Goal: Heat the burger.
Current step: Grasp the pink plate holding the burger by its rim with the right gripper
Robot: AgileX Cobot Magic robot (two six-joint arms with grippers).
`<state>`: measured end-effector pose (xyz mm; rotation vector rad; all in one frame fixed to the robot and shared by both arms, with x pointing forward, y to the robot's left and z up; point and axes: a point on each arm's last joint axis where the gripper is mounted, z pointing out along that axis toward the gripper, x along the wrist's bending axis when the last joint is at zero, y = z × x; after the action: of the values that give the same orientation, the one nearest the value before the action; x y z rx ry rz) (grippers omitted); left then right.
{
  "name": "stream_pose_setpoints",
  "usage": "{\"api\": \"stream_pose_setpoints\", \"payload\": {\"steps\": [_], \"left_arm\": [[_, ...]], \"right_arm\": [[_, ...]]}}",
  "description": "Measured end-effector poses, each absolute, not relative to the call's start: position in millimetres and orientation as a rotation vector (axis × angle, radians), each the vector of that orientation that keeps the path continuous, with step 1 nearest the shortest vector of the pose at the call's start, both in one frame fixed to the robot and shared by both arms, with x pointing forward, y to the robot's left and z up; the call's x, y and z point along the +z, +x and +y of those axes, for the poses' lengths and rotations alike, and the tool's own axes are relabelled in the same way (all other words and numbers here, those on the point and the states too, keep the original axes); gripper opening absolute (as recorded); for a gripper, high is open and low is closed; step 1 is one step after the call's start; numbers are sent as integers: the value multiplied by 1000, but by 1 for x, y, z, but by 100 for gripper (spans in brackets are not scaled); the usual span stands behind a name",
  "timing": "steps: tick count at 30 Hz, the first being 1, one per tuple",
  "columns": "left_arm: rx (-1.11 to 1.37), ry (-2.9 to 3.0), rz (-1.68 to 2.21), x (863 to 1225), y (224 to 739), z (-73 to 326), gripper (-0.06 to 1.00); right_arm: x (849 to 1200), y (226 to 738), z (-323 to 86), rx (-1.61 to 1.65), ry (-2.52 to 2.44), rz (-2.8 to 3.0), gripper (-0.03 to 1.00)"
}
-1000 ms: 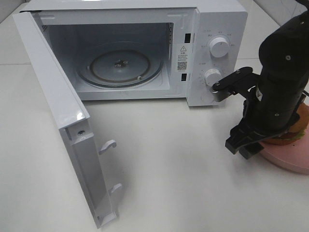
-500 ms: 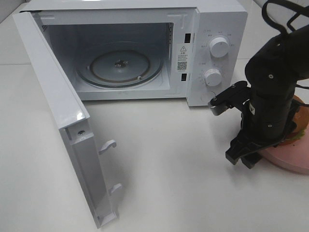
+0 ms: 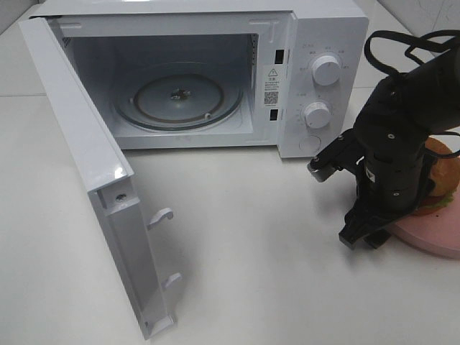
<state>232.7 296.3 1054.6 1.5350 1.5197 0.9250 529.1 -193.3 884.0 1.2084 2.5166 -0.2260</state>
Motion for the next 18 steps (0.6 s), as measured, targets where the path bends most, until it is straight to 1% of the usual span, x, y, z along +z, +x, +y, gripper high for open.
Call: {"api": "stream_pose_setpoints", "payload": {"steps": [12,18], "left_arm": [[925,1535,1520,1055,233,296,0],[925,1535,1520,1055,233,296,0]], "right_arm": [[883,533,-193,-212,1148,2508,64],[877,534,-194,-236,1163,2503,62]]}}
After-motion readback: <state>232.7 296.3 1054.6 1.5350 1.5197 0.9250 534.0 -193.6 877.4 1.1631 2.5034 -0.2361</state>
